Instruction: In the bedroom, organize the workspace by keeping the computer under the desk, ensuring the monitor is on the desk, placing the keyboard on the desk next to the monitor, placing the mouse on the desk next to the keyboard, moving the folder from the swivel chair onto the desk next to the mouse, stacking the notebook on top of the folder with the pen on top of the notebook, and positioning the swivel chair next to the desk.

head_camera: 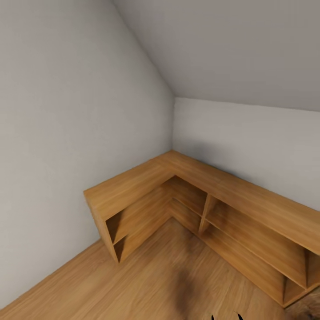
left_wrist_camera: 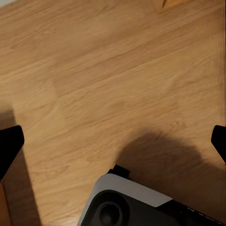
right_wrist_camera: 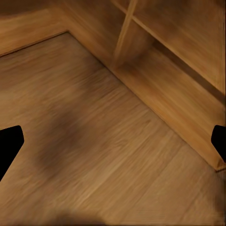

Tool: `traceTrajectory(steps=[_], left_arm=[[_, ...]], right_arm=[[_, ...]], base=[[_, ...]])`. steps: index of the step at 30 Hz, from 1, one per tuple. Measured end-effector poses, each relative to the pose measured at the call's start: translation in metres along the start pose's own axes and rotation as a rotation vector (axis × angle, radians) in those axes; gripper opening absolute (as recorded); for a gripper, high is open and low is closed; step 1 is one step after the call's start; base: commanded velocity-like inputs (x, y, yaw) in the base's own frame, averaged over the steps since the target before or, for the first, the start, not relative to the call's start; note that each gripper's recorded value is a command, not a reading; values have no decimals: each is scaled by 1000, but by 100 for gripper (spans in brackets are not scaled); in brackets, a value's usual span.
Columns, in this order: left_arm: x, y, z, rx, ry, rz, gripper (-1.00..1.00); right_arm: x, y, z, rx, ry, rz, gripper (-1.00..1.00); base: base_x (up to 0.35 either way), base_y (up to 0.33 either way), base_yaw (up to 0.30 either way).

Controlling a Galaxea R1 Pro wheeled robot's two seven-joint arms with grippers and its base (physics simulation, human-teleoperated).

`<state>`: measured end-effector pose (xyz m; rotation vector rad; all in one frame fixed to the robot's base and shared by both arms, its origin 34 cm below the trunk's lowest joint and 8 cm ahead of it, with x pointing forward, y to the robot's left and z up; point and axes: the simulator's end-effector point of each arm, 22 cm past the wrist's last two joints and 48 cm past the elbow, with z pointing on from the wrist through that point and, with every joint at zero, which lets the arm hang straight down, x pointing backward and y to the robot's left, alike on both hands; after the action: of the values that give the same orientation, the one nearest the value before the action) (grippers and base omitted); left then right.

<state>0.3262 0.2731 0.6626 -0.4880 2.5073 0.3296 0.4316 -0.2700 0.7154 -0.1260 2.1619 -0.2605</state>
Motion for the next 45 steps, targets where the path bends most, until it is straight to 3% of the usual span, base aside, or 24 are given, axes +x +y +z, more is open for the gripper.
traceTrajectory(steps=[8, 14, 33, 45], left_arm=[[0, 0, 0, 0, 0, 0, 100], [1, 1, 0, -2, 3, 2, 100], [13, 4, 0, -10, 30, 11, 100], [14, 5, 0, -12, 33, 11, 100]], right_arm=[[0, 0, 0, 1, 2, 0, 100], [10, 0, 0, 0, 46, -17, 100], [23, 2, -2, -5, 75, -20, 100], [23, 3, -3, -13, 70, -27, 100]], base=[[1, 0, -300], [0, 0, -259], [107, 143, -77], [5, 5, -276]])
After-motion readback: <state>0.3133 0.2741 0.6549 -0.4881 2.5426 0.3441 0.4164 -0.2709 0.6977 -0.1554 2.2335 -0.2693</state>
